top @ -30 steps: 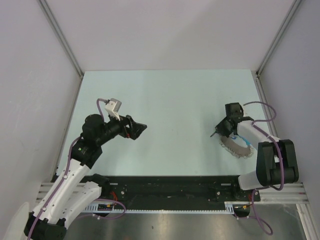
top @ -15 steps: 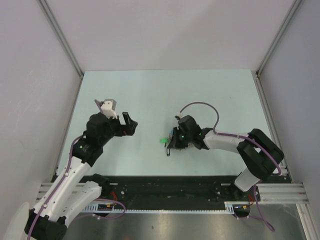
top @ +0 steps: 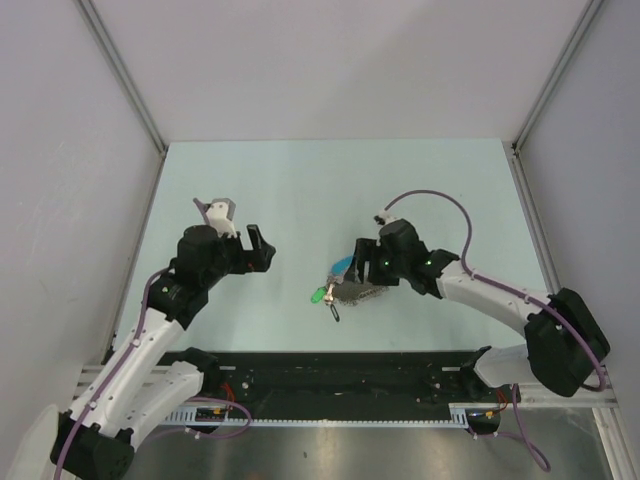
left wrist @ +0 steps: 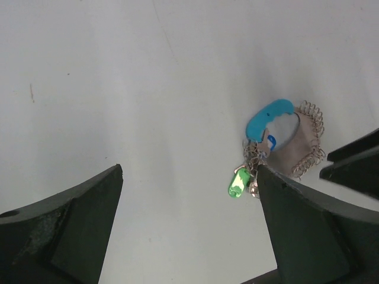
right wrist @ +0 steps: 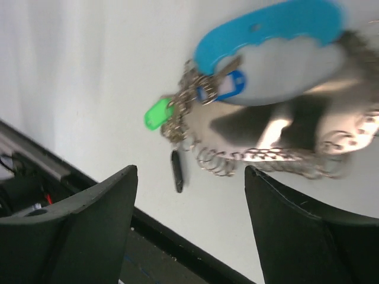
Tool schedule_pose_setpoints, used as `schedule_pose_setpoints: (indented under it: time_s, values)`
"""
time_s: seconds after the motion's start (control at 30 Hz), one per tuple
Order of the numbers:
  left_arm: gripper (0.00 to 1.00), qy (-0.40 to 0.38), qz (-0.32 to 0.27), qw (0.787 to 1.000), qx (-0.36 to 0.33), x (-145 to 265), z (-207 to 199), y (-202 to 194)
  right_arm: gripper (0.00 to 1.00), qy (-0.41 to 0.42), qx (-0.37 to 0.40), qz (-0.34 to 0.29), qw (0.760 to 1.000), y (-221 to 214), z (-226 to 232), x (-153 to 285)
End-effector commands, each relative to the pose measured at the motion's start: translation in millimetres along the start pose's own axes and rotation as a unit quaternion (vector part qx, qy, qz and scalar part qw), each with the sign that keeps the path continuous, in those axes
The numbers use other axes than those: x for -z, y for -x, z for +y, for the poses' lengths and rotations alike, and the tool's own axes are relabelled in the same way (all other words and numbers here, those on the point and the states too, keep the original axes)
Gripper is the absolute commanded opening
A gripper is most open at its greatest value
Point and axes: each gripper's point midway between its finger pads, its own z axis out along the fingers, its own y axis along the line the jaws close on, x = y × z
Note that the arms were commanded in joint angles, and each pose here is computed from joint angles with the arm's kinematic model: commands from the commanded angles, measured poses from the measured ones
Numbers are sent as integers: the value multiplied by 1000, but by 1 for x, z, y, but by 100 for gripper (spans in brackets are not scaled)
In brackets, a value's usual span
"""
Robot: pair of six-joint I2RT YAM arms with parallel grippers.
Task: Remove the keys from the keyring
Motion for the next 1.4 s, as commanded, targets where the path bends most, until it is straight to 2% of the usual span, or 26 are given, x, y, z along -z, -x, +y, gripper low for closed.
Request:
schedule_pose_setpoints:
  time_s: [0.0, 0.17, 0.3, 0.43, 0.57, 0.7, 0.87, 1.03, 1.2, 1.37]
  values:
    - [99, -66, -27, 997, -6, 8, -25, 18, 76, -84, -48, -39, 995, 27, -40, 27]
    - [98, -97, 5, 995, -7, 2, -37, 10, 77, -185, -99, -57, 976, 28, -88, 37]
    - [98, -101, 6, 995, -10, 3, -38, 9, 75, -181, -123, -62, 974, 30, -89, 32]
    - [98, -96, -9, 995, -9, 6, -36, 14, 73, -165, -103, -83, 977, 44, -85, 28]
    - [98, -115, -8, 993, -10, 7, -42, 13, 69, -151, -138, -88, 975, 54, -89, 19]
    - [98, -118, -7, 993, -10, 8, -44, 13, 67, -190, -153, -88, 966, 45, -99, 12]
    - [98, -109, -20, 994, -12, 12, -40, 16, 67, -195, -181, -83, 960, 40, -101, 2]
    - [99, -109, -33, 993, -12, 16, -40, 21, 66, -124, -144, -91, 978, 58, -74, -14]
    - [99, -111, -36, 993, -10, 17, -41, 22, 65, -124, -145, -97, 977, 70, -67, -24]
    - [99, -113, -37, 993, -11, 18, -41, 22, 65, -92, -64, -97, 989, 82, -50, -29]
